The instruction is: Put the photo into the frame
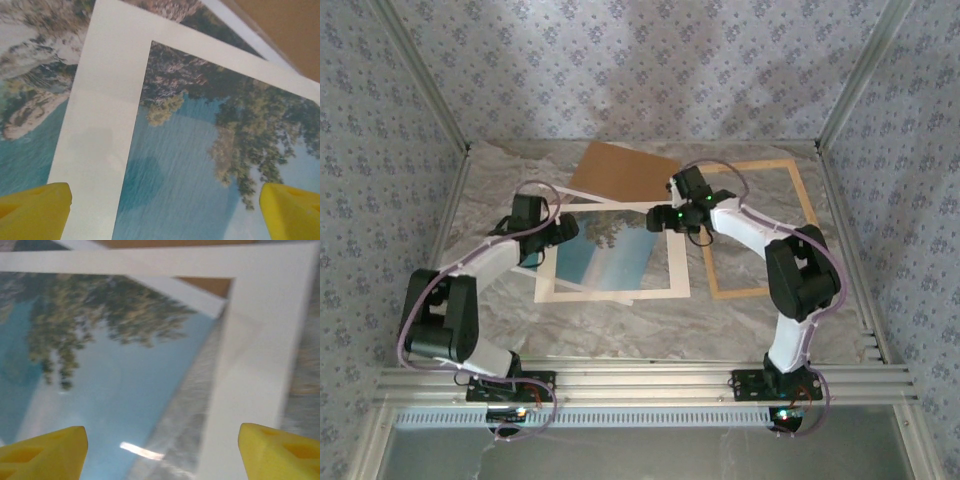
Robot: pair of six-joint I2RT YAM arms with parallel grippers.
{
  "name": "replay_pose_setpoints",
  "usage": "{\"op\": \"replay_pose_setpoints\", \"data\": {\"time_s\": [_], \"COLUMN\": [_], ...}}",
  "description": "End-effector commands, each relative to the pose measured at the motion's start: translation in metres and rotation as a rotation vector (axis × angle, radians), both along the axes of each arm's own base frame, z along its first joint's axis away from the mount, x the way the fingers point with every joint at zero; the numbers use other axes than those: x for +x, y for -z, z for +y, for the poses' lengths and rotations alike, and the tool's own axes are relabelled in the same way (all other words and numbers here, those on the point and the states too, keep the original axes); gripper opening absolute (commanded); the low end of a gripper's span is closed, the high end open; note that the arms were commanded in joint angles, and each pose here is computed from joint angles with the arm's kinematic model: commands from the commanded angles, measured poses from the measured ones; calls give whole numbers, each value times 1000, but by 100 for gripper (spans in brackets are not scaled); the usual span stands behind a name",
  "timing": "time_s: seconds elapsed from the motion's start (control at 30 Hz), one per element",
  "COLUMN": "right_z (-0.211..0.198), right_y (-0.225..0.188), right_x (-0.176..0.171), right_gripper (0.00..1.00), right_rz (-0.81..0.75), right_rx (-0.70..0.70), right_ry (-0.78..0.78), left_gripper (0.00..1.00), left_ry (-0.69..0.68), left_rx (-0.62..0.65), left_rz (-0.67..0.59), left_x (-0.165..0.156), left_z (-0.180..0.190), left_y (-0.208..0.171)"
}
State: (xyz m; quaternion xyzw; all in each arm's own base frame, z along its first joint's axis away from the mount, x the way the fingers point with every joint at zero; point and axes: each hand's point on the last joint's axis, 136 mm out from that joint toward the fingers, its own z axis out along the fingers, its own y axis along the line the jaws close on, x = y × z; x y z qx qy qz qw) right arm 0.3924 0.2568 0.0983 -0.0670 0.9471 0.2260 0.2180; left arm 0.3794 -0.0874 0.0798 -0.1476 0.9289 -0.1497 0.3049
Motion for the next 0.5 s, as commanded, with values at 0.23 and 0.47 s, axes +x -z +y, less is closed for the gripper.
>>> {"op": "replay_pose_setpoints", "data": {"time_s": [0.23, 0.47], "right_z": [13, 16], "right_y": [41, 68], "right_x": [-10, -18], "right_gripper": [76, 71], "right_rz": [161, 223], "right_rx": [138, 164], "right_ry": [204, 220], "left_gripper": [96, 95], "left_ry": [10, 11], "left_rx": [-30, -43], "left_rz": [34, 74], "left_x": [11, -9], "left_z": [-6, -5], "left_y": [22, 43]}}
